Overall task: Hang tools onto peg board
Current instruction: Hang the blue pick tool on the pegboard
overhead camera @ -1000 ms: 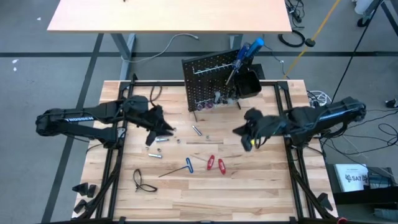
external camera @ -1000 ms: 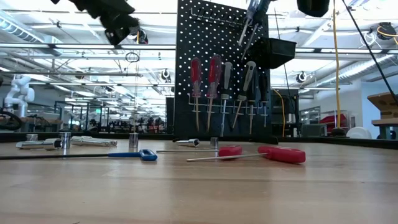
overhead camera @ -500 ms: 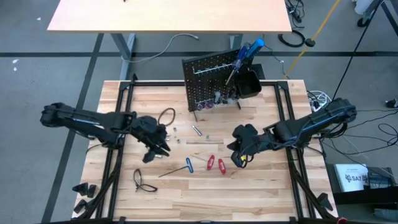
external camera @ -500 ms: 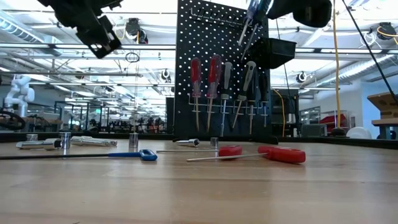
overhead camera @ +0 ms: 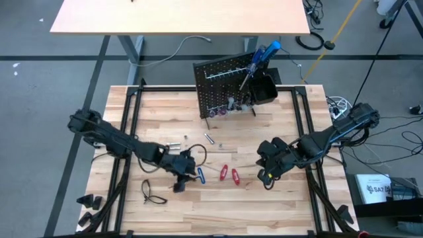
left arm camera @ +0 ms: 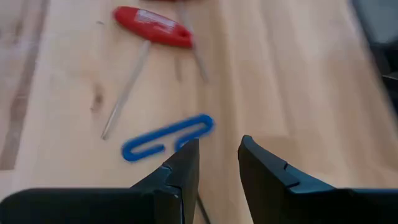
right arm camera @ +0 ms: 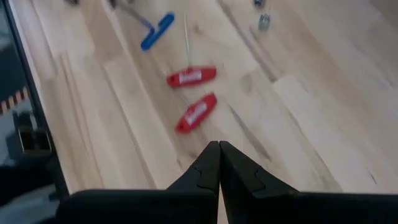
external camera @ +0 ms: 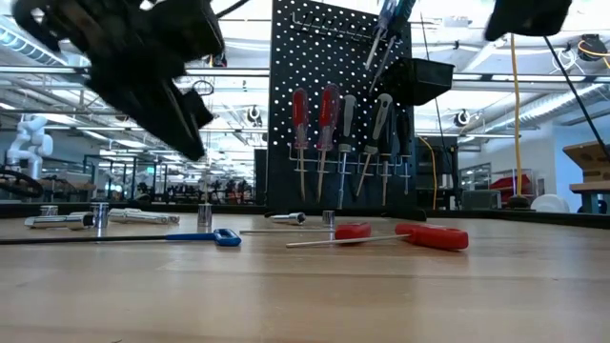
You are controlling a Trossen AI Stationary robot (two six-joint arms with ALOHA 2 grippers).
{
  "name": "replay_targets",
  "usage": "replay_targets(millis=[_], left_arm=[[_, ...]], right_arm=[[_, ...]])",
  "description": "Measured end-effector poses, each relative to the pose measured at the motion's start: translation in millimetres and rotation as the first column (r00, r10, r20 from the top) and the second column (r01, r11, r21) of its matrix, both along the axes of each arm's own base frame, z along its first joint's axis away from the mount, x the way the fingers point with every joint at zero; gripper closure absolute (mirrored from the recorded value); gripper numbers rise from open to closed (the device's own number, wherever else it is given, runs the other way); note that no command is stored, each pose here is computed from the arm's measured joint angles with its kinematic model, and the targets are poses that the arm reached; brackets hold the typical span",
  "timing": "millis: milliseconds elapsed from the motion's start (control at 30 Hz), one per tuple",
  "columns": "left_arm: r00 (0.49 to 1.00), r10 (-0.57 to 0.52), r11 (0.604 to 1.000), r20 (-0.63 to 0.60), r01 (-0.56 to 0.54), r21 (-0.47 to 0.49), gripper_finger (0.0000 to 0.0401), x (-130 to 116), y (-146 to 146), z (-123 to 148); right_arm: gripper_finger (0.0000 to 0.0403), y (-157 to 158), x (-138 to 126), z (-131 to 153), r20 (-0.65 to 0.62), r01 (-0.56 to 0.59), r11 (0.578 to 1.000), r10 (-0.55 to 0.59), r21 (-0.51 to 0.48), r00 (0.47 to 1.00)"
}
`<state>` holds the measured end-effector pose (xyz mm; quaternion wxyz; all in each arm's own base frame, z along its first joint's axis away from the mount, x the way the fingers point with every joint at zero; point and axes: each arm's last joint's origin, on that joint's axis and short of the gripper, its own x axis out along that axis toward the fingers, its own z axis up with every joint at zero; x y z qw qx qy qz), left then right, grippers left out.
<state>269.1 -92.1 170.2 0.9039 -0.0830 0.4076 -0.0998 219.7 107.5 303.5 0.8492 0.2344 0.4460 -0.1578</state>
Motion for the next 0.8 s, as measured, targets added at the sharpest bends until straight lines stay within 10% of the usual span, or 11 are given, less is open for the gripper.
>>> replay_targets(millis=[200, 533, 800], left_arm=[[0.984, 0.141, 0.981, 0.104, -0.153, 0.119, 0.0288, 19.2, -5.9, -16.8], [0.989, 0.144, 0.989, -0.026, -0.144, 0.018, 0.0288, 15.8, -20.8, -30.7], [0.987, 0.152, 0.976, -0.056, -0.141, 0.167, 0.0288, -1.4, -39.4, -37.7]], right_arm=[[0.0403, 5.2, -10.1, 1.0, -0.036, -0.075, 0.997, 0.074, -0.019, 0.997], [0.0403, -2.8, -36.6, 18.6, -0.012, -0.111, 0.994, 0.111, 0.007, 0.994], [0.0403, -3.9, -46.2, 23.4, 0.029, -0.068, 0.997, 0.069, -0.043, 0.997]])
